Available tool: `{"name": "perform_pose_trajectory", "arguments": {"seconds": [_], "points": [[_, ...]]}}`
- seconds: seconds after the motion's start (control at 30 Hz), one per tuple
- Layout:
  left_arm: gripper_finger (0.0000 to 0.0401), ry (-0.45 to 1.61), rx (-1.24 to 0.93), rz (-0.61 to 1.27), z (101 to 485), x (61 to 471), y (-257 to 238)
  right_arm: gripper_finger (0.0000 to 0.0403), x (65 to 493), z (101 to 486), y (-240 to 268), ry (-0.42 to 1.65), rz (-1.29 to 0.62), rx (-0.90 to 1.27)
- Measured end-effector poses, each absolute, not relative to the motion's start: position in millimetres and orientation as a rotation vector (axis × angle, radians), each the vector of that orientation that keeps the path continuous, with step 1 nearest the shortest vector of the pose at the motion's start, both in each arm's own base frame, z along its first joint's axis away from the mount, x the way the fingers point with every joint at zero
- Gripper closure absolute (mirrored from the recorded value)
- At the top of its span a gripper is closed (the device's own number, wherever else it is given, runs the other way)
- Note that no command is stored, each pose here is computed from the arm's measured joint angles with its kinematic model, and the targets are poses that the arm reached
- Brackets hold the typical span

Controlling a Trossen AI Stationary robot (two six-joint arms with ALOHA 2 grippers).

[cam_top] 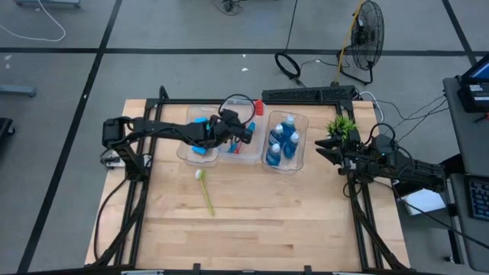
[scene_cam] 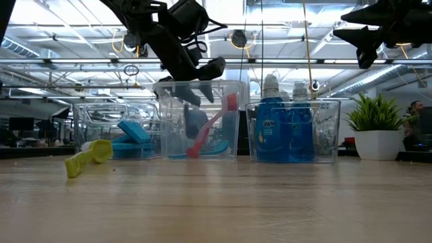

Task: Pick & Place Kitchen Sink Supplies
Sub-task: Put the green dish brush into the middle transparent bin

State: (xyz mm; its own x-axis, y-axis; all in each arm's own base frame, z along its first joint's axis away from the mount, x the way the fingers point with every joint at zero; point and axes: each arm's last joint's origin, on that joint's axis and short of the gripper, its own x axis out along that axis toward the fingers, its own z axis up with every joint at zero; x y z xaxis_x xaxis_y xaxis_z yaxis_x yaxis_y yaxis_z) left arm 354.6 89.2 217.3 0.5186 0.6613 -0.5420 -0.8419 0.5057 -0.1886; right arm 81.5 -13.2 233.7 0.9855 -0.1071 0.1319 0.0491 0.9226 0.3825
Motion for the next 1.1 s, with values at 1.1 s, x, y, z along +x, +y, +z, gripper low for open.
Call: {"name": "perform_pose_trajectory", "arguments": {"seconds": [1.1], "points": [[0.0193, 0.389, -0.432, 0.584, 328, 286, 1, 0.0261, 81, 234, -13, -0.152, -0.080, 0.388]]}}
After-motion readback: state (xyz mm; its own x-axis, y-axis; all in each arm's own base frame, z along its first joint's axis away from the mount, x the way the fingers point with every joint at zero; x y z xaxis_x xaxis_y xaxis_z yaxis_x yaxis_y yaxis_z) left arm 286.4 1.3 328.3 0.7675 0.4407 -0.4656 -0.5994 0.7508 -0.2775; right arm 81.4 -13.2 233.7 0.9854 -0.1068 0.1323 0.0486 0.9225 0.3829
